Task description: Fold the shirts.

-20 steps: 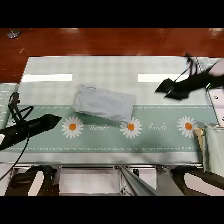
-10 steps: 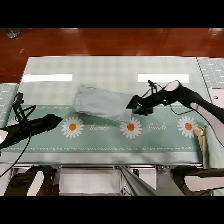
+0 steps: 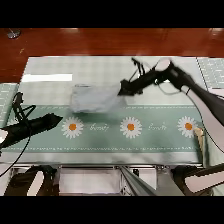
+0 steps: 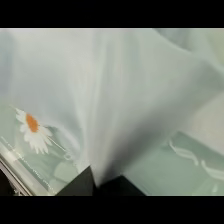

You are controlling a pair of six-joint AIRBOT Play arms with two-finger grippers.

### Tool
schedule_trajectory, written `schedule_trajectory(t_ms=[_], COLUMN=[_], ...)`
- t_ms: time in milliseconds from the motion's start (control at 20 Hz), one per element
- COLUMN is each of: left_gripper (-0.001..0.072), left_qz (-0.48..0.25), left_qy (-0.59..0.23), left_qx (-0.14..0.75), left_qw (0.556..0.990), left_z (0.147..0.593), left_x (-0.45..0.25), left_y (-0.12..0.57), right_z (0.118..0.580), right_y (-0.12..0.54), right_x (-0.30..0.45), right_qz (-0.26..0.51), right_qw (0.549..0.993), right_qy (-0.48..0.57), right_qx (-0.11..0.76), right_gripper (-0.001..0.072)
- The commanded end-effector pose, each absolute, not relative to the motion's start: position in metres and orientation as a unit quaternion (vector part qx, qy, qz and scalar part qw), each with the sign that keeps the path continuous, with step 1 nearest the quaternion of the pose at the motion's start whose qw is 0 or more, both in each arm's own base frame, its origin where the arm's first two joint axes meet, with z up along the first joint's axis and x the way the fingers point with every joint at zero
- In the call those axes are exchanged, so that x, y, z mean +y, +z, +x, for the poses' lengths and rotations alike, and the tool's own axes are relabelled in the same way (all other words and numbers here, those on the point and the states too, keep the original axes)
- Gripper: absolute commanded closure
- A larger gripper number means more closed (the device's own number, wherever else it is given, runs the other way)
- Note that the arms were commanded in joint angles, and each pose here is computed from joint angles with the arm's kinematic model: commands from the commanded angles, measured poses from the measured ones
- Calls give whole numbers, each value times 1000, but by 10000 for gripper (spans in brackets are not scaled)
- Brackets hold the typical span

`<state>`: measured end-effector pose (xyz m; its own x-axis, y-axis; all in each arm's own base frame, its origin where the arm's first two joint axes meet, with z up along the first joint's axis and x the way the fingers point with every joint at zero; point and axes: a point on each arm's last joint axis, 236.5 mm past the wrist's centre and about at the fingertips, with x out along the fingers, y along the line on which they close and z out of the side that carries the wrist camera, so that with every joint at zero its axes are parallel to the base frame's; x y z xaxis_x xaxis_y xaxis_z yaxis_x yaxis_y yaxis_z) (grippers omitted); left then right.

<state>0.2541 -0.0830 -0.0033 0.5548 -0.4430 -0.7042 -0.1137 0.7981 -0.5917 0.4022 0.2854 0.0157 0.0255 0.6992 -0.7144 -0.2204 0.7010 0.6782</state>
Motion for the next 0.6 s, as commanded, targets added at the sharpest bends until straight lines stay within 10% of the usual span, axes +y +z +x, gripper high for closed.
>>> schedule_trajectory(t_ms=[0, 550], left_gripper=[684, 684], left_qz=[-302, -302], left_qy=[-98, -103], left_qx=[460, 468], left_qw=[829, 824], left_z=[255, 251], left_x=[-82, -85], left_y=[-3, -5], right_z=[447, 419], right_y=[99, 247], right_x=[247, 5], right_qz=[103, 213], right_qw=[777, 846], right_qy=[284, 40], right_qx=[552, 487], right_gripper=[685, 685])
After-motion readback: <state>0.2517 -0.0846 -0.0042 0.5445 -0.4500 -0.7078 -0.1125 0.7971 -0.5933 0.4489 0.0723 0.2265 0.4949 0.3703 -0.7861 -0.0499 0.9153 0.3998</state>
